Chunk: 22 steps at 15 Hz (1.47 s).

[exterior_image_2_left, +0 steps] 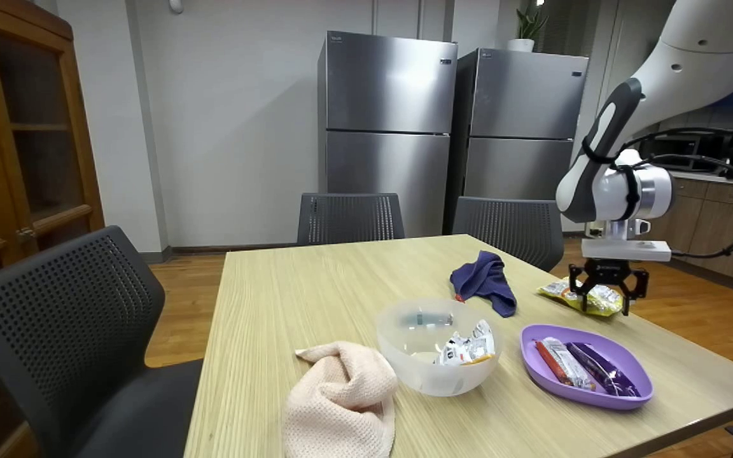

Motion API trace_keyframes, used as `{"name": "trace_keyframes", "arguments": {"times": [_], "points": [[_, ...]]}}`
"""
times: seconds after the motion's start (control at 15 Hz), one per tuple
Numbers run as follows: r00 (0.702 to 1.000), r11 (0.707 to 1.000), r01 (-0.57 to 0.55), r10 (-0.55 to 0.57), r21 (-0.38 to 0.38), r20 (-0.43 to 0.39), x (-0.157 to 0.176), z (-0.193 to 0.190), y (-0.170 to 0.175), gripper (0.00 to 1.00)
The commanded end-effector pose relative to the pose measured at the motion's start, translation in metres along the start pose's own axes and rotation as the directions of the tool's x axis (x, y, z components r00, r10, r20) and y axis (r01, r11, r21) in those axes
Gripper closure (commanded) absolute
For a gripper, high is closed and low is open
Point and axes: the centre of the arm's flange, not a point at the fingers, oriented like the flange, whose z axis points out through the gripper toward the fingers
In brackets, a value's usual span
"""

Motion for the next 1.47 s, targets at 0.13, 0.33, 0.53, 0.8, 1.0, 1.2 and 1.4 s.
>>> {"name": "trace_keyframes", "arguments": {"times": [0.13,0.33,0.53,0.8,1.0,1.2,1.4], "points": [[0.999,0.999,0.038,-0.038,0.014,-0.012,-0.011,-0.008,0.003,0.66],[0.999,0.999,0.042,-0.042,0.013,-0.013,-0.013,-0.007,0.001,0.89],[0.999,0.999,0.046,-0.046,0.013,-0.013,-0.014,-0.006,-0.002,0.97],[0.999,0.999,0.046,-0.046,0.007,-0.018,-0.017,-0.011,-0.003,0.99],[0.999,0.999,0.044,-0.044,0.0,-0.023,-0.021,-0.029,0.0,1.0],[0.998,0.998,0.051,-0.05,0.022,-0.04,-0.028,-0.059,0.01,1.0],[0.997,0.998,0.045,-0.041,0.051,-0.072,-0.037,-0.092,0.018,1.0]]}}
